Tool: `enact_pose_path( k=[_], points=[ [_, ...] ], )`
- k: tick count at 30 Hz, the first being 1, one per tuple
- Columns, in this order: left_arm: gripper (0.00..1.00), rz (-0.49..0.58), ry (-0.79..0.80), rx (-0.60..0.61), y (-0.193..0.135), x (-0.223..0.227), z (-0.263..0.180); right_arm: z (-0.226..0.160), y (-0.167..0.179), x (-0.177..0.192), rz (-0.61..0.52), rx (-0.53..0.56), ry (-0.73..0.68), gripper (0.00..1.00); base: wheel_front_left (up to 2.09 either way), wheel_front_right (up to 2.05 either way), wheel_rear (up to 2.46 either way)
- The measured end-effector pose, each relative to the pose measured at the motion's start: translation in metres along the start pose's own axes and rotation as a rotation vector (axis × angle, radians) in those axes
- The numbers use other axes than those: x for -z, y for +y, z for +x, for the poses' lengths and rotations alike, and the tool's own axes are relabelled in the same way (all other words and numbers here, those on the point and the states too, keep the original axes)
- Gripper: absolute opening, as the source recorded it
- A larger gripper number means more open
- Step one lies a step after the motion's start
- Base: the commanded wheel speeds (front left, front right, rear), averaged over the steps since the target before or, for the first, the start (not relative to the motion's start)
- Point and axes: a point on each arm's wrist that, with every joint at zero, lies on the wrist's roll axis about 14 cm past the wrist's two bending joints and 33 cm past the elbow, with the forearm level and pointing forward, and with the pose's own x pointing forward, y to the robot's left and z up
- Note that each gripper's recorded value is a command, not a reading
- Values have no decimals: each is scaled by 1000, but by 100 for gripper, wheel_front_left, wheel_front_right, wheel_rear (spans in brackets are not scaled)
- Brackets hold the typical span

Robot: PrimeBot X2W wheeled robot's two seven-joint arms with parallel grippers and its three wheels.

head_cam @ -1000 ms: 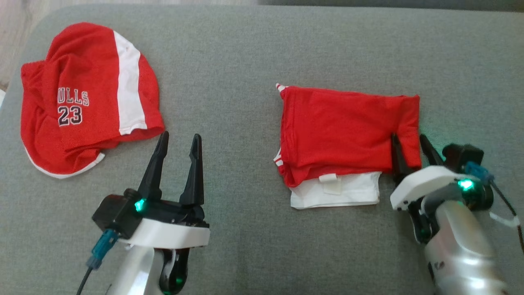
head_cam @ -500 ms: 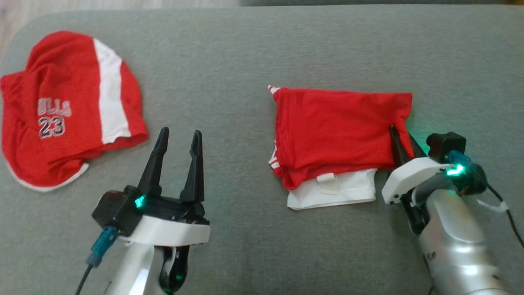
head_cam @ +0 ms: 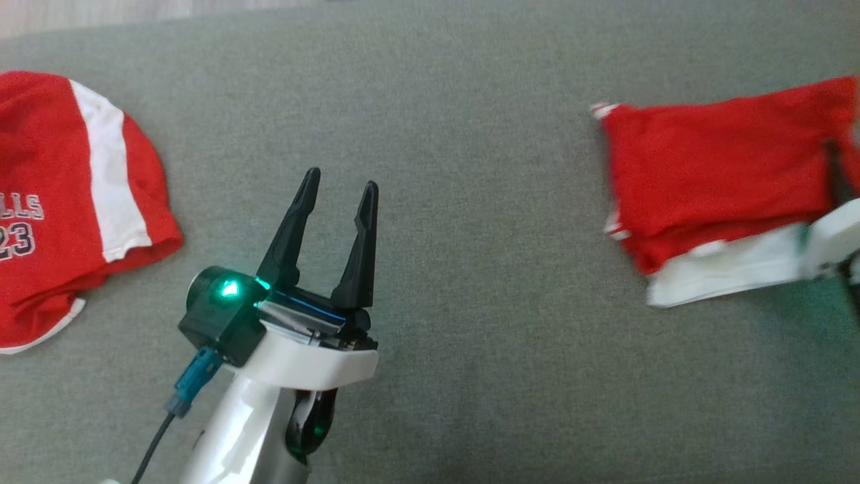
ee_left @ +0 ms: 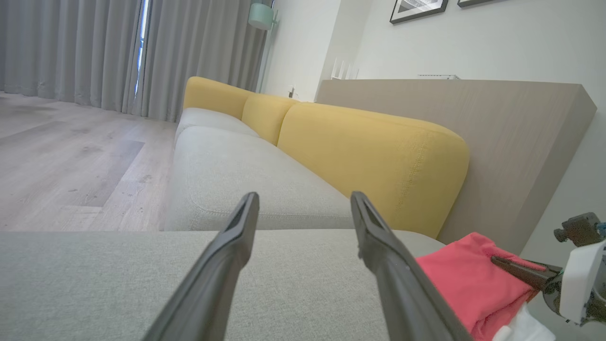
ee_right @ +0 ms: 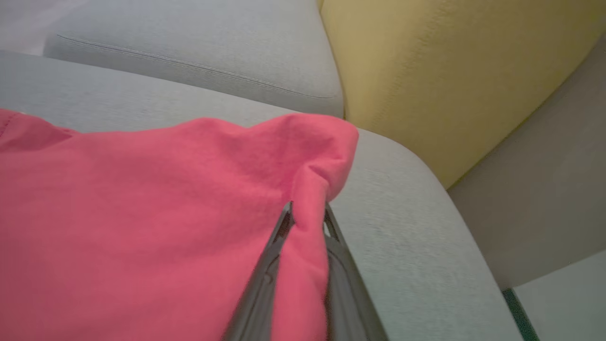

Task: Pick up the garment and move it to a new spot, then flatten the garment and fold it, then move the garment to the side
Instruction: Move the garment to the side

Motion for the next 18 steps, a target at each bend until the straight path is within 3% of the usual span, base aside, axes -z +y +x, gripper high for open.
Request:
enact_pose_path(
  k=[7, 18],
  points=[
    [100, -10, 36, -9, 7, 17, 4, 4, -48, 16, -11, 102, 55, 0, 0, 0, 0],
    [100, -1, 28, -20, 13, 14, 6, 8, -65, 12, -4, 160, 53, 0, 0, 0, 0]
  ],
)
